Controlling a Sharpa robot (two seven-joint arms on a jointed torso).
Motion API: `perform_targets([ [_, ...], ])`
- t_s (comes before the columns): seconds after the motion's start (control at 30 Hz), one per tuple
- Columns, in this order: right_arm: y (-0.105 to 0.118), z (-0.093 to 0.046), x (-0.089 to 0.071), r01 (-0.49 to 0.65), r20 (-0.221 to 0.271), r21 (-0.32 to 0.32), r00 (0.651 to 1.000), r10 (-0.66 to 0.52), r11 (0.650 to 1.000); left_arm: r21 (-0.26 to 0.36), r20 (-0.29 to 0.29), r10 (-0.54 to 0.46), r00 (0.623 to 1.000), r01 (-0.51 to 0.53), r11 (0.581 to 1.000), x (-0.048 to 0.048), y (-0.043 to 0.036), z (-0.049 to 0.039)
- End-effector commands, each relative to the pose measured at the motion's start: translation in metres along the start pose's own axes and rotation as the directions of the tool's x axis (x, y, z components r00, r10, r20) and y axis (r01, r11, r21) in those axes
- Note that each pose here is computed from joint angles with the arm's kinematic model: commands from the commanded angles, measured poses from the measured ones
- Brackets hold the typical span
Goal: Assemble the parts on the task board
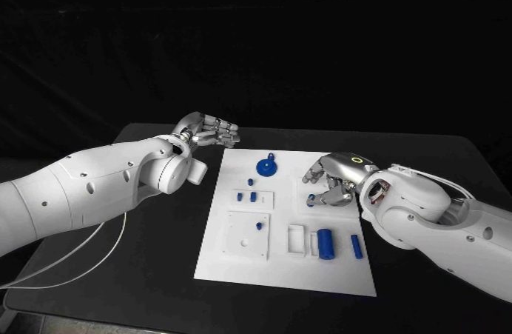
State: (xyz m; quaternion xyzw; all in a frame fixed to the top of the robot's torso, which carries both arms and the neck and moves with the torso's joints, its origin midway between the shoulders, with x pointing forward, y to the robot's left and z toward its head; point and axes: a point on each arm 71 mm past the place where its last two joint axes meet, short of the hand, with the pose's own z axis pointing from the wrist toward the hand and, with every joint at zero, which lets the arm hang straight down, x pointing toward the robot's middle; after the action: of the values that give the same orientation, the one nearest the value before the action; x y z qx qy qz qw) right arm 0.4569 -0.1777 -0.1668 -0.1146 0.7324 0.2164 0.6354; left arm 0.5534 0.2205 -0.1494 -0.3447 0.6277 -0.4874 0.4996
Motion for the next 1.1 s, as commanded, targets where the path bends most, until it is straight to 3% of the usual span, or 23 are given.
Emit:
perform_targets([
  [0.03,-0.0013,-0.0005,0.0082,0.011,-0.115,0.008,0.993,-0.010,1.000,0.013,-0.014,-0.007,1.000,0.007,1.000,0.0016,-0.0021,0.0002],
  [0.4,-0.0026,0.0023,0.0144,0.034,-0.154,0.020,0.988,-0.031,0.999,0.012,-0.015,-0.007,1.000,0.008,1.000,0.0014,-0.0019,0.0001],
  [1.1,0.0056,0.0052,0.0104,0.022,-0.048,0.004,0.999,-0.022,1.000,0.008,-0.016,-0.007,1.000,0.008,1.000,0.0012,-0.0015,0.0000],
])
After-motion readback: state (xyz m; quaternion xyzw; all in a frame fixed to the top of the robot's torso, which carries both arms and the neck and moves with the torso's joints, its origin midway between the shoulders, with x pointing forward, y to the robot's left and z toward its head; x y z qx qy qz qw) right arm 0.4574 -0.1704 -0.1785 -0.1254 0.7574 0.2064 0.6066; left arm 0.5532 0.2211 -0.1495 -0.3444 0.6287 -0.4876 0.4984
